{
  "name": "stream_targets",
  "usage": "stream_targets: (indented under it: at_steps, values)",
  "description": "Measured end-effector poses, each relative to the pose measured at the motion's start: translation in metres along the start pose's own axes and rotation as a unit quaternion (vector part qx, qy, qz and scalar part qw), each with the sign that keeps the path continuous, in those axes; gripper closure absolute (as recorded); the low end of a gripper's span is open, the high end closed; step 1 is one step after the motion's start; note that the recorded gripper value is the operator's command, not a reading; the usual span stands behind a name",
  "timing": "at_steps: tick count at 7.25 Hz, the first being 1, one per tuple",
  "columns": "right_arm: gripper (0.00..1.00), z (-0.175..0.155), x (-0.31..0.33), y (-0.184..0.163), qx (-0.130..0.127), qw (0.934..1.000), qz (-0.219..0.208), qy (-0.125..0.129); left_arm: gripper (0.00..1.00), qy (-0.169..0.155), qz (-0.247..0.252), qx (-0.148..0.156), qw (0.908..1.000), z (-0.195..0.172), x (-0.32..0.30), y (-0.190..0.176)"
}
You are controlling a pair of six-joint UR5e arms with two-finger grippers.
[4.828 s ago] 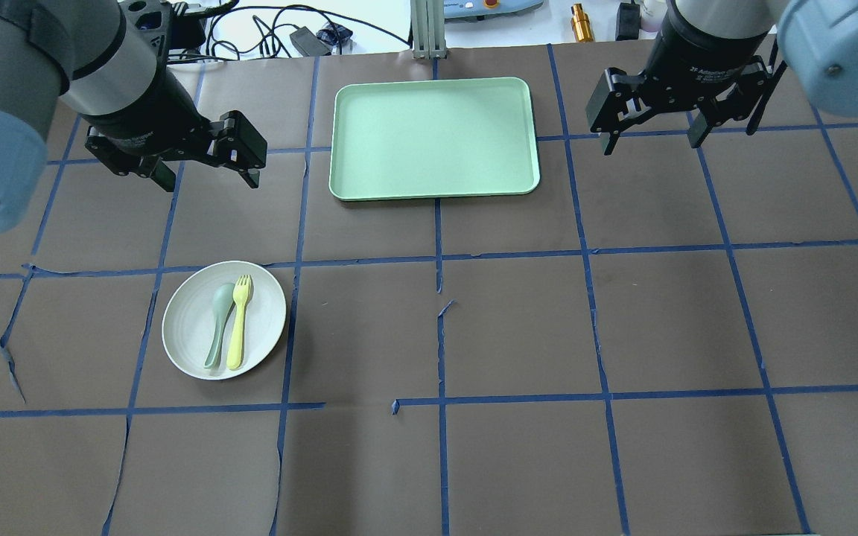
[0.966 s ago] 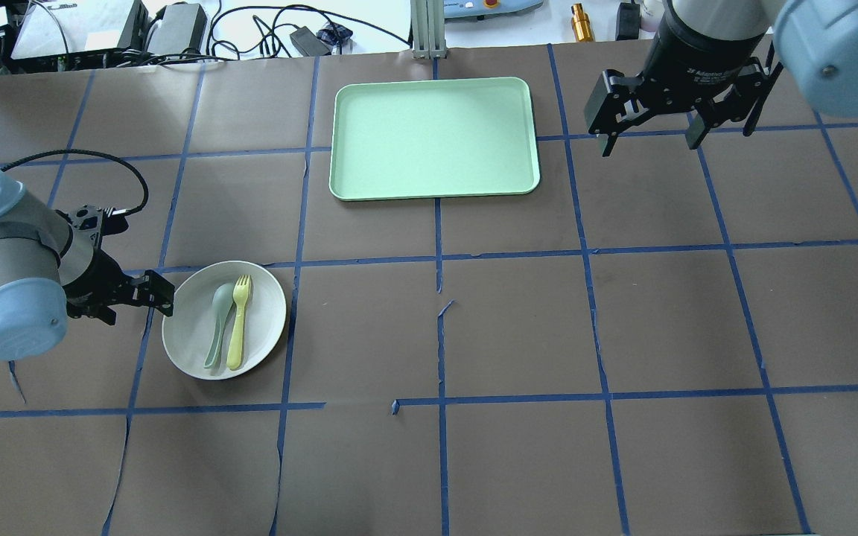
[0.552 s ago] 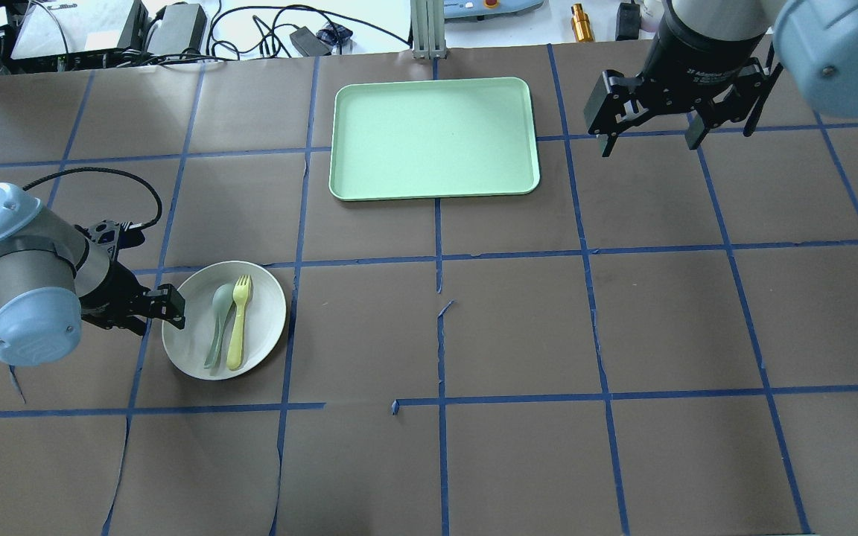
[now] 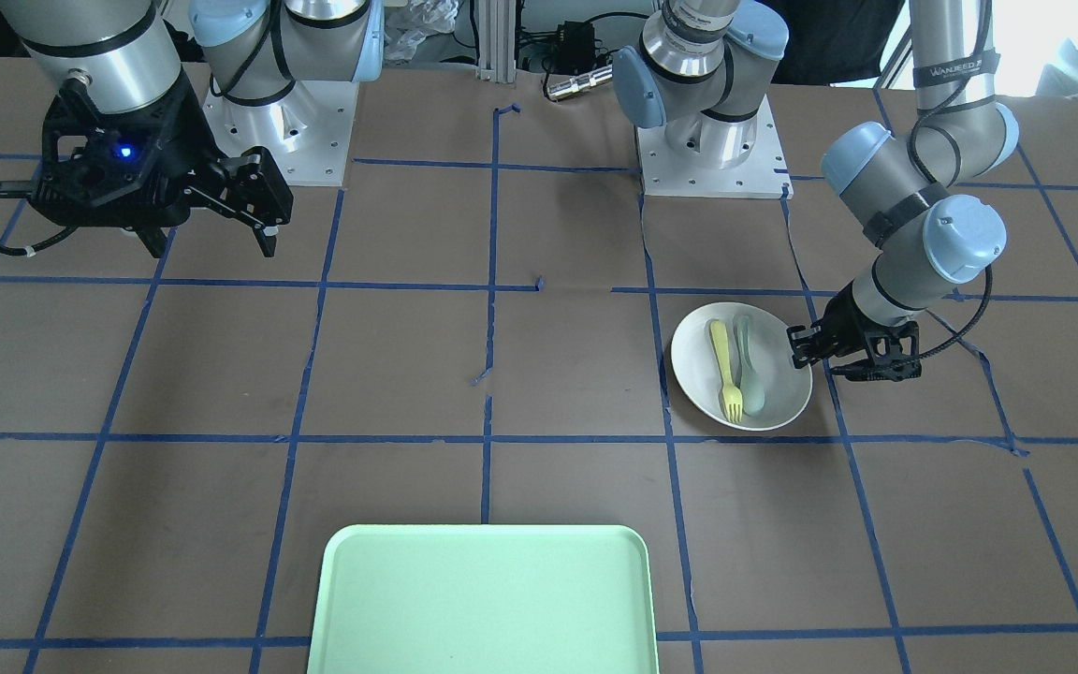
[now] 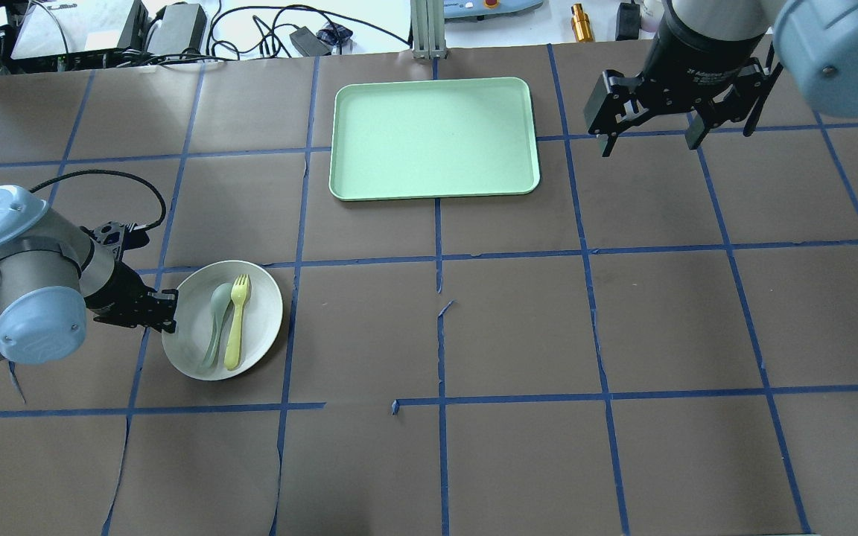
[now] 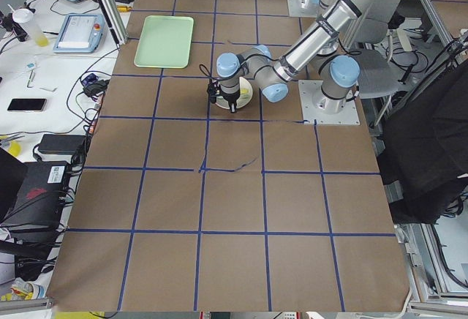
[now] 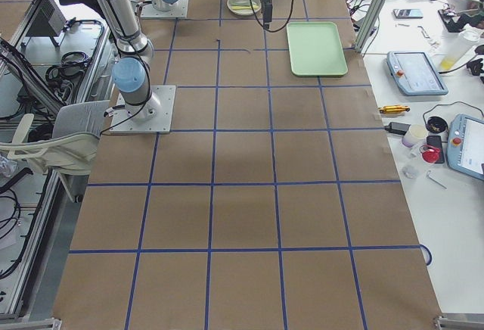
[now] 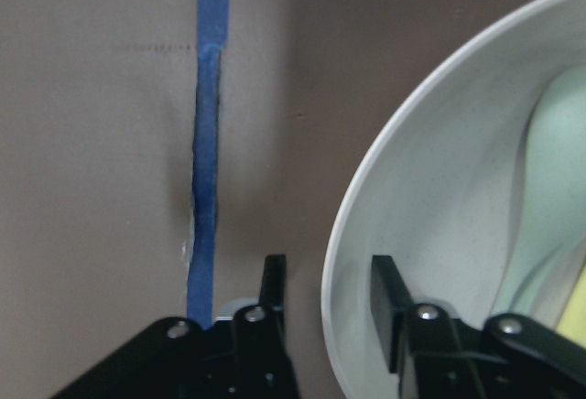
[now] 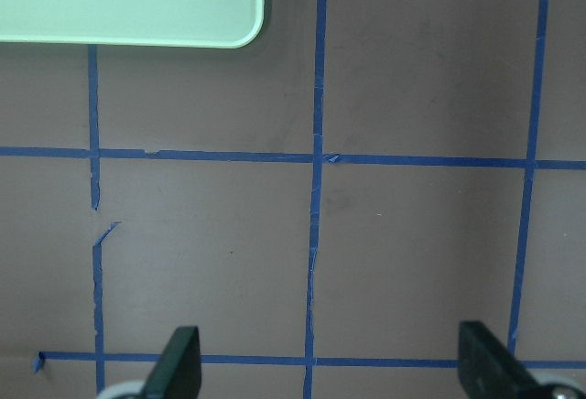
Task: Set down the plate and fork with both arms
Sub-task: 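Carry the plate with the left gripper onto the light green tray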
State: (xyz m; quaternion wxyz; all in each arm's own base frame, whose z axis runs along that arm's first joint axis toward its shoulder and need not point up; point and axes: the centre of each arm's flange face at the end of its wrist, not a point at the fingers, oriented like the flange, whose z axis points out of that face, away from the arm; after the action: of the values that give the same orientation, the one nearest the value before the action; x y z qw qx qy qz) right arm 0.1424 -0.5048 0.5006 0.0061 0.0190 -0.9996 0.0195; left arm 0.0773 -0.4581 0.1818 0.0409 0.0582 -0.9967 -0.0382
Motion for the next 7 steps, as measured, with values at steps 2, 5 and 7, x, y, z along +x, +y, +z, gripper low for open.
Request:
stream_targets:
  at_steps: [2,5,7]
  values:
    - [0.00,0.000,0.000,0.000,0.000,1.0000,0.000,0.000,1.00,0.007,0.000,0.014,0.9999,-0.008,0.001,-0.006]
    - [0.00,0.000,0.000,0.000,0.000,1.0000,0.000,0.000,1.00,0.118,-0.006,0.055,0.9915,-0.042,0.019,-0.040]
    - [0.00,0.000,0.000,0.000,0.000,1.0000,0.000,-0.001,1.00,0.175,-0.011,0.067,0.9823,-0.064,0.044,-0.073]
